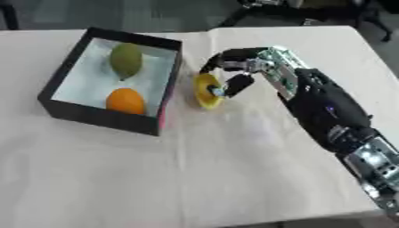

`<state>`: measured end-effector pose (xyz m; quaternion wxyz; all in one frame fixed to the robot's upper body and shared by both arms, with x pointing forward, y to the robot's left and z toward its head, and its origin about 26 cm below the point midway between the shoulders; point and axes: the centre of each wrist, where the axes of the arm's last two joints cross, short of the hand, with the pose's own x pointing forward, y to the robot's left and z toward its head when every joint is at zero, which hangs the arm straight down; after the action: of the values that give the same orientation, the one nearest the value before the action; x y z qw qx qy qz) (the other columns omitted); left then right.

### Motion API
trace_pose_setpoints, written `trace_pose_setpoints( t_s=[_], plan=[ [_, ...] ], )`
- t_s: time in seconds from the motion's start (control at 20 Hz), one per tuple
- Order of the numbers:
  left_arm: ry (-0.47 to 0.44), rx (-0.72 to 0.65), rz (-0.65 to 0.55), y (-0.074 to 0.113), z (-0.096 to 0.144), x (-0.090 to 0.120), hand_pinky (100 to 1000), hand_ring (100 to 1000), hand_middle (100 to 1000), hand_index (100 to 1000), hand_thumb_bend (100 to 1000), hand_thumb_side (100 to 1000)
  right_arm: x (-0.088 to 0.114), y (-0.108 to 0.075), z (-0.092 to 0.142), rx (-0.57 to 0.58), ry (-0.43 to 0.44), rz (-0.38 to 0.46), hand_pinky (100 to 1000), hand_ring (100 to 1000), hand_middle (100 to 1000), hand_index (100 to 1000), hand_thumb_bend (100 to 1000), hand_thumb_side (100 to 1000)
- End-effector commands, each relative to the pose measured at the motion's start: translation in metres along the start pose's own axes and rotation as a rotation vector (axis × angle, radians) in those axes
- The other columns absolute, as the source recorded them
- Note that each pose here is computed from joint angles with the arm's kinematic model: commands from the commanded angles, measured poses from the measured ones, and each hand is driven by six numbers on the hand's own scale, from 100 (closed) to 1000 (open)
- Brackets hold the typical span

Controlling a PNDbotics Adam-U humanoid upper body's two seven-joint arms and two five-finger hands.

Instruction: Pick up objects on the table and place them in the box.

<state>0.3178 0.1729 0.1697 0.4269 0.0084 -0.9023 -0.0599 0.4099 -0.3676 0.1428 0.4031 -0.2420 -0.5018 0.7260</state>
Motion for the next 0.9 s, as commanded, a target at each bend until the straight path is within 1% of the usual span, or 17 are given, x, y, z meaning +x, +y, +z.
trace_pose_setpoints(
  t_s=[0.05, 0.1, 0.15, 0.25, 0.35, 0.5, 0.55, 0.6, 0.8, 0.9],
  plan=[
    [-0.024, 0.0, -0.006, 0.002, -0.003, 0.006, 439, 615, 529, 633, 100, 831, -0.002, -0.01, 0.004, -0.022, 0.01, 0.068, 827, 771, 429, 588, 100, 265],
    [-0.024, 0.001, -0.007, 0.002, -0.003, 0.005, 439, 615, 529, 633, 100, 831, -0.002, -0.013, 0.005, -0.048, 0.005, 0.073, 817, 750, 379, 536, 100, 258],
    [-0.024, 0.001, -0.007, 0.003, -0.003, 0.005, 439, 615, 529, 633, 100, 831, -0.001, -0.015, 0.006, -0.076, -0.001, 0.075, 800, 713, 308, 461, 100, 244],
    [-0.024, 0.001, -0.007, 0.003, -0.003, 0.005, 439, 616, 529, 633, 100, 831, 0.001, -0.021, 0.008, -0.137, -0.015, 0.07, 779, 657, 233, 383, 100, 231],
    [-0.025, 0.001, -0.006, 0.002, -0.003, 0.005, 439, 616, 529, 633, 100, 831, 0.003, -0.027, 0.01, -0.197, -0.029, 0.063, 758, 613, 183, 332, 100, 220],
    [-0.026, 0.002, -0.006, 0.002, -0.003, 0.006, 439, 616, 529, 633, 100, 831, 0.005, -0.04, 0.016, -0.29, -0.044, 0.054, 746, 594, 157, 310, 100, 209],
    [-0.026, 0.002, -0.005, 0.002, -0.003, 0.006, 438, 616, 529, 633, 100, 835, 0.005, -0.044, 0.017, -0.317, -0.047, 0.048, 745, 592, 155, 309, 100, 399],
    [-0.026, 0.001, -0.005, 0.002, -0.003, 0.006, 439, 616, 529, 633, 100, 831, 0.004, -0.05, 0.02, -0.348, -0.048, 0.041, 742, 589, 151, 307, 100, 204],
    [-0.029, -0.003, -0.001, 0.001, -0.003, 0.006, 439, 616, 530, 634, 100, 830, 0.002, -0.073, 0.027, -0.457, -0.053, 0.01, 734, 579, 140, 300, 100, 198],
    [-0.03, -0.005, 0.002, 0.001, -0.003, 0.006, 439, 616, 530, 634, 100, 830, 0.003, -0.085, 0.026, -0.504, -0.063, -0.012, 729, 574, 135, 297, 100, 198]
  ],
)
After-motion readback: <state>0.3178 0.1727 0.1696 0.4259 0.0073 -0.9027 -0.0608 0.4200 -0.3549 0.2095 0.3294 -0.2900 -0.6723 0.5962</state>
